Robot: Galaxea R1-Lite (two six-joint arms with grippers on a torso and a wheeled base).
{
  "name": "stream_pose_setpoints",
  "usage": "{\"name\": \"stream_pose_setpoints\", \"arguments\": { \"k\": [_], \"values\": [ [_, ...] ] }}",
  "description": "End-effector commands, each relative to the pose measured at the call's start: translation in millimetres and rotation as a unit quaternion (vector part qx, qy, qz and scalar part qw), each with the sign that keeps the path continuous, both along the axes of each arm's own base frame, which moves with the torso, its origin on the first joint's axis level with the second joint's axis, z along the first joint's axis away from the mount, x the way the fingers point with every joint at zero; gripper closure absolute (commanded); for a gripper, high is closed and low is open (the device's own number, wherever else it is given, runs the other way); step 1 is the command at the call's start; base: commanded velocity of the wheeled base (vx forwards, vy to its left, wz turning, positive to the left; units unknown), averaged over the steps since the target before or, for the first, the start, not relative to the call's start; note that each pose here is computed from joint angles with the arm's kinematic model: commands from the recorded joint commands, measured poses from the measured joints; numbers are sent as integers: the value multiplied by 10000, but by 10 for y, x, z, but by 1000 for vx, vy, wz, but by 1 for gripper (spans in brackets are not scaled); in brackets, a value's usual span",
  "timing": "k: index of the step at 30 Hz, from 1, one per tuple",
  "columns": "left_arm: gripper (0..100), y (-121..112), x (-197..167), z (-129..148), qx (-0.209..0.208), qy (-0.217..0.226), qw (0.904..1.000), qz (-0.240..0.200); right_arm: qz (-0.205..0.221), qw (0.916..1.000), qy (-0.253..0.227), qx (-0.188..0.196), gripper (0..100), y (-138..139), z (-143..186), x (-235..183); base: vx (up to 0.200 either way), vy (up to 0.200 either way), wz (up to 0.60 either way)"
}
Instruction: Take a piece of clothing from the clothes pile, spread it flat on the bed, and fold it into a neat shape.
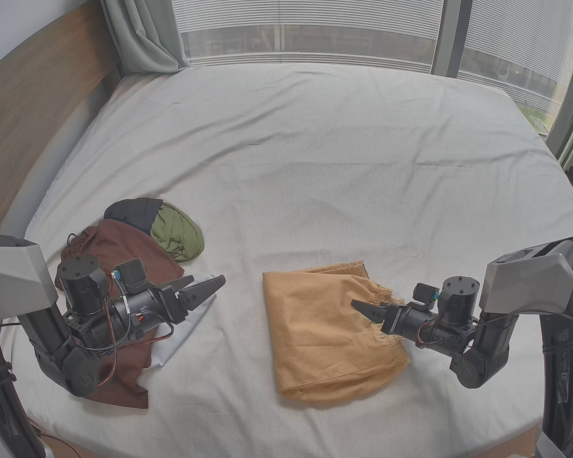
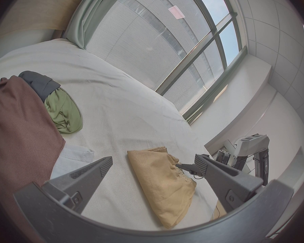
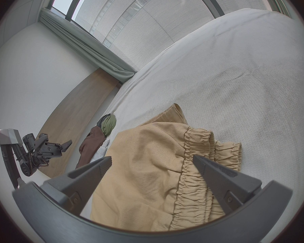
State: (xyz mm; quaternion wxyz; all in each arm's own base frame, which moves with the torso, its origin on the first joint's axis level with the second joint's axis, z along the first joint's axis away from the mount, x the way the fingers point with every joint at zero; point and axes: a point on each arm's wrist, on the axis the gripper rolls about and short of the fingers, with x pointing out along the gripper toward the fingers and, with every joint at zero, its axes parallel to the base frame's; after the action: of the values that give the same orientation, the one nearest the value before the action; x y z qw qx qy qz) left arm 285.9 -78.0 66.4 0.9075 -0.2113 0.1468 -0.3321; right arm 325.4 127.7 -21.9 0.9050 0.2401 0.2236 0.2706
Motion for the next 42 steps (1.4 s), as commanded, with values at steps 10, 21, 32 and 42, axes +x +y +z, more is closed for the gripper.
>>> {"name": "stream_pose_setpoints", "arguments": {
  "k": [10,21,32,42],
  "values": [
    [0,63,-51,-17,713,-534,9960,-113,745,9970,-155,147,0,-169,540,-455,0,0,0],
    [0,205,-86,27,1801,-1758,9655,-667,1031,9916,-397,-666,0,-513,443,-626,0,0,0],
    [0,209,-144,106,1795,-1939,9612,-796,1087,9905,292,-788,0,-595,114,-702,0,0,0],
    [0,209,-139,78,1807,-1891,9619,-801,1096,9884,640,-839,0,-601,-99,-692,0,0,0]
  ]
}}
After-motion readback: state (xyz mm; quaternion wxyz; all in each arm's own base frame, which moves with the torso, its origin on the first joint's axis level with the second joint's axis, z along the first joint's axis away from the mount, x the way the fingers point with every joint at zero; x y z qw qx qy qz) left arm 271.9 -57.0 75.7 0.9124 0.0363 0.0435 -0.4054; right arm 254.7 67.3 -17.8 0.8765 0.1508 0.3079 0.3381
